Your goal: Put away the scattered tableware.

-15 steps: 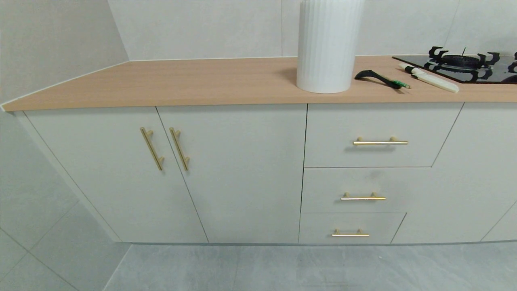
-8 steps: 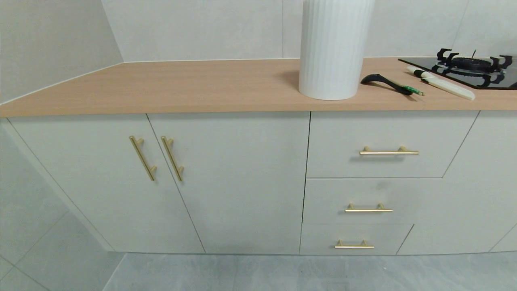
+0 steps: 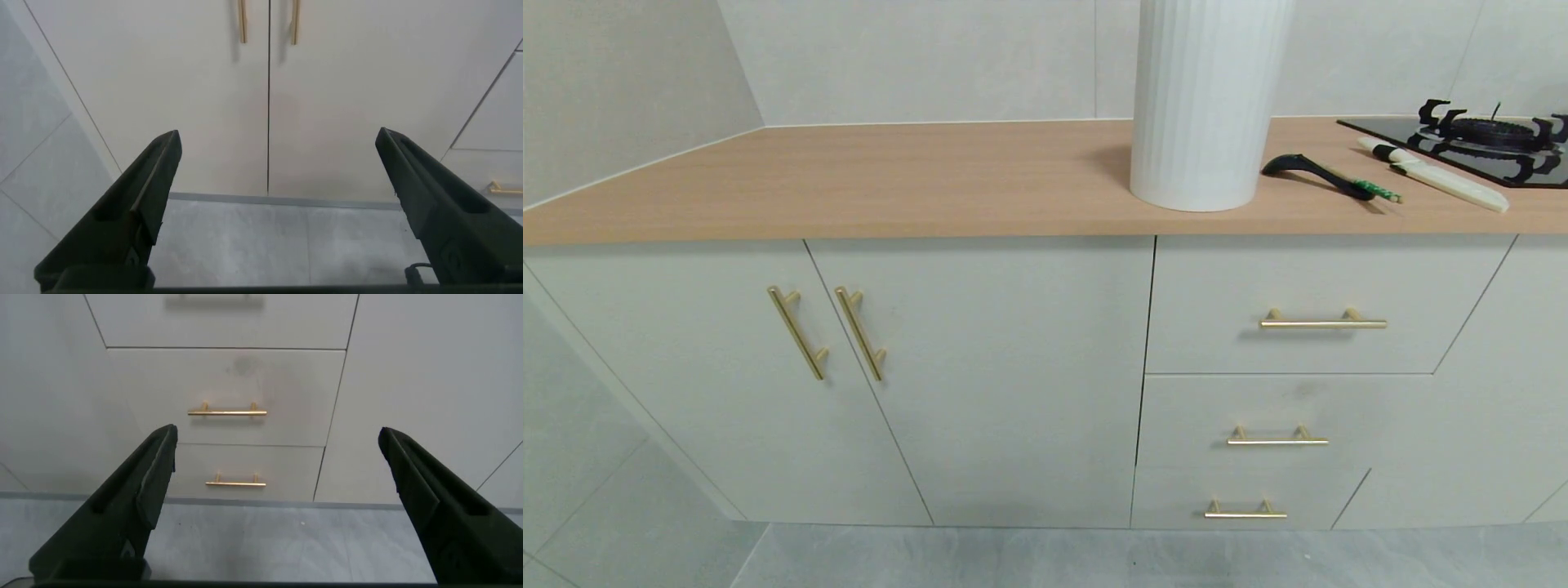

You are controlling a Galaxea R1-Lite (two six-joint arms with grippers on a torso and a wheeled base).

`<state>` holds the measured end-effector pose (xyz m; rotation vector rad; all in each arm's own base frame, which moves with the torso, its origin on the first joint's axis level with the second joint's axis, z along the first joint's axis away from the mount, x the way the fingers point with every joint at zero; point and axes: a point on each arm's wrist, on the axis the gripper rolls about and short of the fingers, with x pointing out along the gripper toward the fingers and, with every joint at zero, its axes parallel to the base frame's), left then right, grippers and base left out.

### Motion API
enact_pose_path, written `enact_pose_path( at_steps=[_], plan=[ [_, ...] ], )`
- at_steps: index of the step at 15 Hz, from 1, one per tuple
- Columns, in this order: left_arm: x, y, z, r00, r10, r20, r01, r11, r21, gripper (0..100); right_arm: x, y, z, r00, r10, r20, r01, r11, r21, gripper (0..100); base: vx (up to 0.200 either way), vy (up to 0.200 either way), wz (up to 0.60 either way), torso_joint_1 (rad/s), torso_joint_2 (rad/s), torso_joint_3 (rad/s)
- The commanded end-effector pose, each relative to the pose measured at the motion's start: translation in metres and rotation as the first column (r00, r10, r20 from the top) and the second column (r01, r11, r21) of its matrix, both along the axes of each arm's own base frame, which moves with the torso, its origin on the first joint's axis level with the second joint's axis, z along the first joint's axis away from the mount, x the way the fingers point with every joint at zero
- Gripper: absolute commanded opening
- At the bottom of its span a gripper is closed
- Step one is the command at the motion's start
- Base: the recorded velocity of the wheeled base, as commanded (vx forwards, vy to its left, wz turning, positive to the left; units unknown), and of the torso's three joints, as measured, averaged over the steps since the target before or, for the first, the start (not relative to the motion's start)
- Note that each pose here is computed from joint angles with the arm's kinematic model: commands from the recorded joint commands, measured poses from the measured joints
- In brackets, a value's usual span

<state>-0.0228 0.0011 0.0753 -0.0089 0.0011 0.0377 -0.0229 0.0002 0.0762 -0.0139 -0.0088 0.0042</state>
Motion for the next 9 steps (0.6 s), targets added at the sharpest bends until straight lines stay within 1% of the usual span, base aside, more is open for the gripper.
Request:
enact_pose_path(
  at_steps=[1,5,6,7,8,9],
  plan=[
    [0.000,0.000,0.000,1.000,0.001,0.000,-0.001,1.000,0.000,100,0.000,0.000,0.000,1.000,0.002,-0.001,-0.002,1.000,-0.002,100,0.000,0.000,0.00,0.000,0.00,0.000],
    [0.000,0.000,0.000,1.000,0.001,0.000,-0.001,1.000,0.000,100,0.000,0.000,0.002,1.000,0.005,0.013,-0.005,1.000,0.000,100,0.000,0.000,0.00,0.000,0.00,0.000],
    [0.000,0.000,0.000,1.000,0.001,0.000,-0.001,1.000,0.000,100,-0.011,0.000,0.043,0.990,0.041,0.135,-0.050,0.997,0.064,100,0.000,0.000,0.00,0.000,0.00,0.000],
    [0.000,0.000,0.000,1.000,0.001,0.000,-0.001,1.000,0.000,100,-0.010,0.000,0.064,0.989,0.086,0.124,-0.101,0.987,0.127,100,0.000,0.000,0.00,0.000,0.00,0.000],
    [0.000,0.000,0.000,1.000,0.001,0.000,-0.001,1.000,0.000,100,-0.004,0.000,0.068,0.990,0.121,0.070,-0.129,0.984,0.124,100,0.000,0.000,0.00,0.000,0.00,0.000],
    [0.000,0.000,0.000,1.000,0.001,0.000,-0.001,1.000,0.000,100,0.011,0.001,0.071,0.987,0.157,-0.035,-0.153,0.983,0.105,100,0.000,0.000,0.00,0.000,0.00,0.000]
  ],
)
